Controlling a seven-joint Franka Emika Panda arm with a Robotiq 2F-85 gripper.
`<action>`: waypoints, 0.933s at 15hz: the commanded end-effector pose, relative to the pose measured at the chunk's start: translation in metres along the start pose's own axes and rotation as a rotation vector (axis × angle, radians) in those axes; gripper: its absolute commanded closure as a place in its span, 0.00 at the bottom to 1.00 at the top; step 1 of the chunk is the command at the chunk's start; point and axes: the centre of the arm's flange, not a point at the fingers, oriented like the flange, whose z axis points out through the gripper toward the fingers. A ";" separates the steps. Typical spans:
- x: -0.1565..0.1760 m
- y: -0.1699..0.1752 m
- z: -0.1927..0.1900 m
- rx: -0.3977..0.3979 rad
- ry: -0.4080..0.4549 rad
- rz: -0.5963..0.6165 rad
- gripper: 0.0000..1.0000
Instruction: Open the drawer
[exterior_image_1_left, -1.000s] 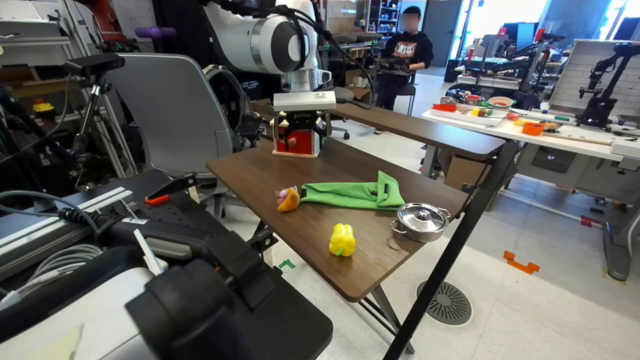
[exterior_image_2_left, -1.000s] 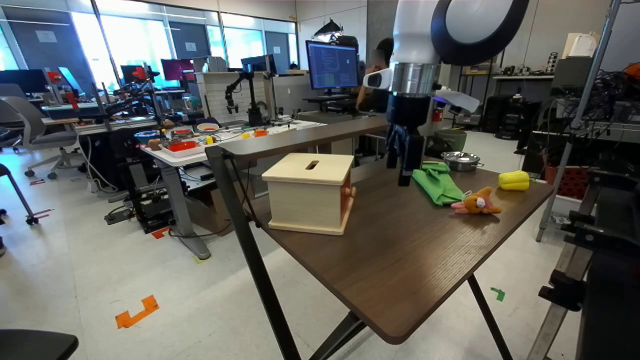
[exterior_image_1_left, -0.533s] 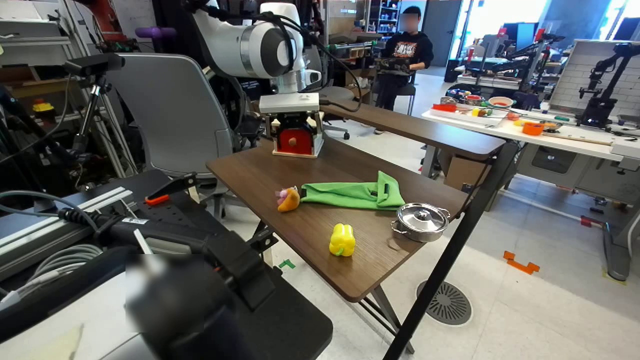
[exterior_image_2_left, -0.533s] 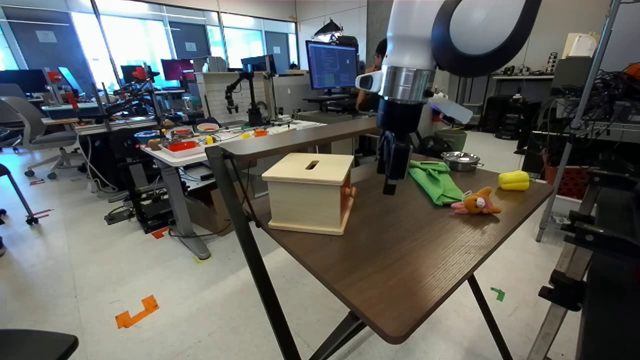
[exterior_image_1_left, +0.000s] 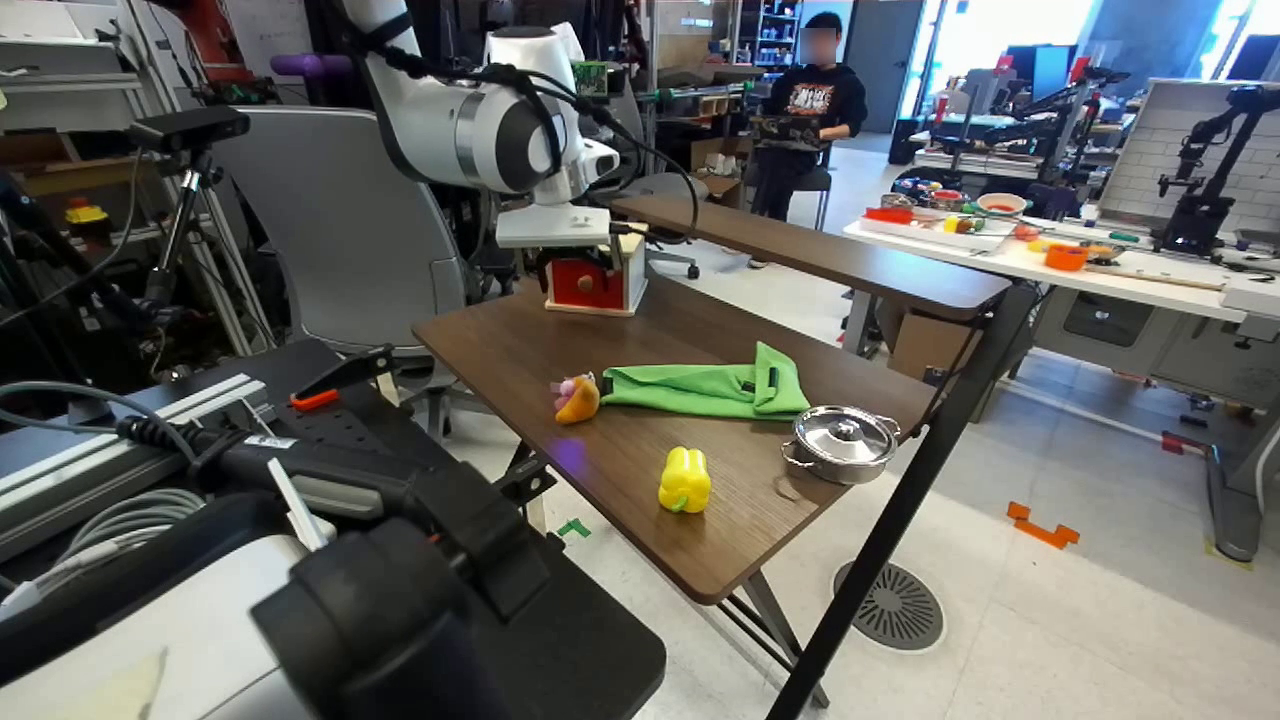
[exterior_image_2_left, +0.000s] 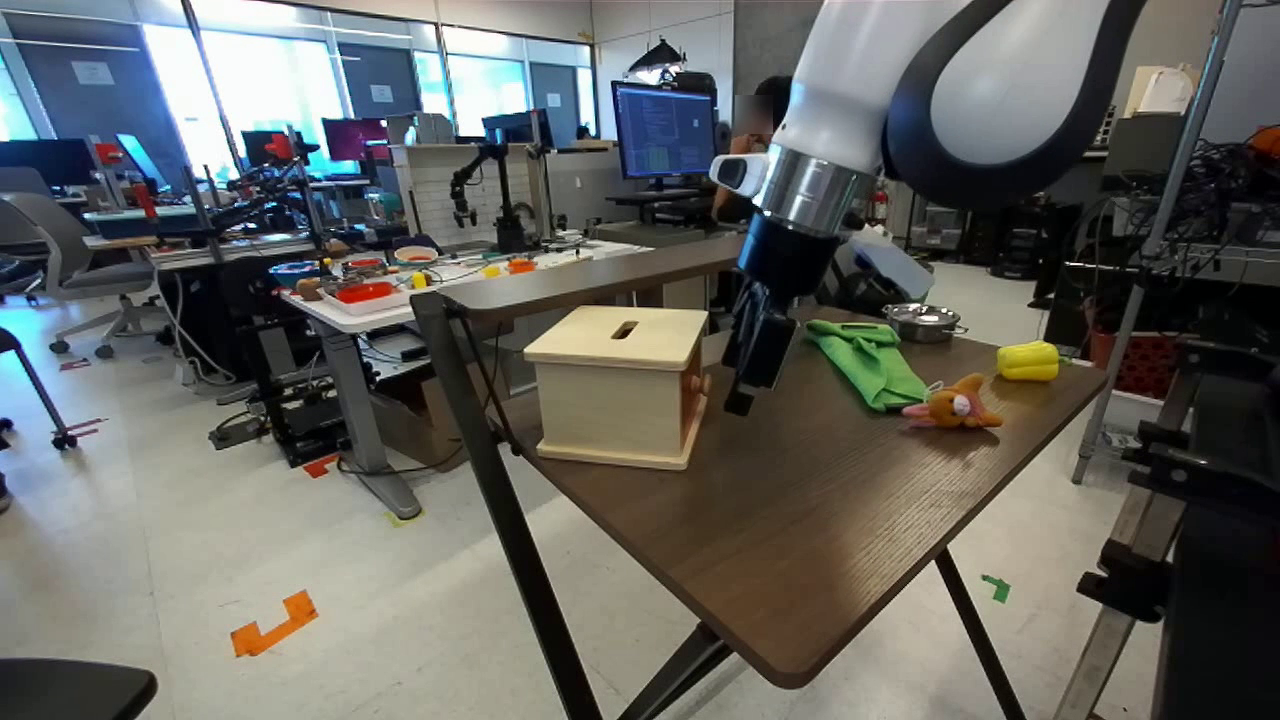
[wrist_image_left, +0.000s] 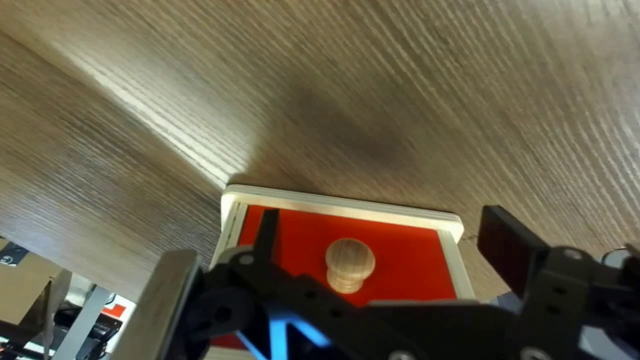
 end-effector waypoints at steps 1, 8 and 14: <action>-0.008 -0.010 0.011 0.025 0.050 0.018 0.00; -0.011 -0.009 0.007 -0.028 0.128 0.058 0.66; -0.015 0.011 0.003 -0.080 0.182 0.124 0.05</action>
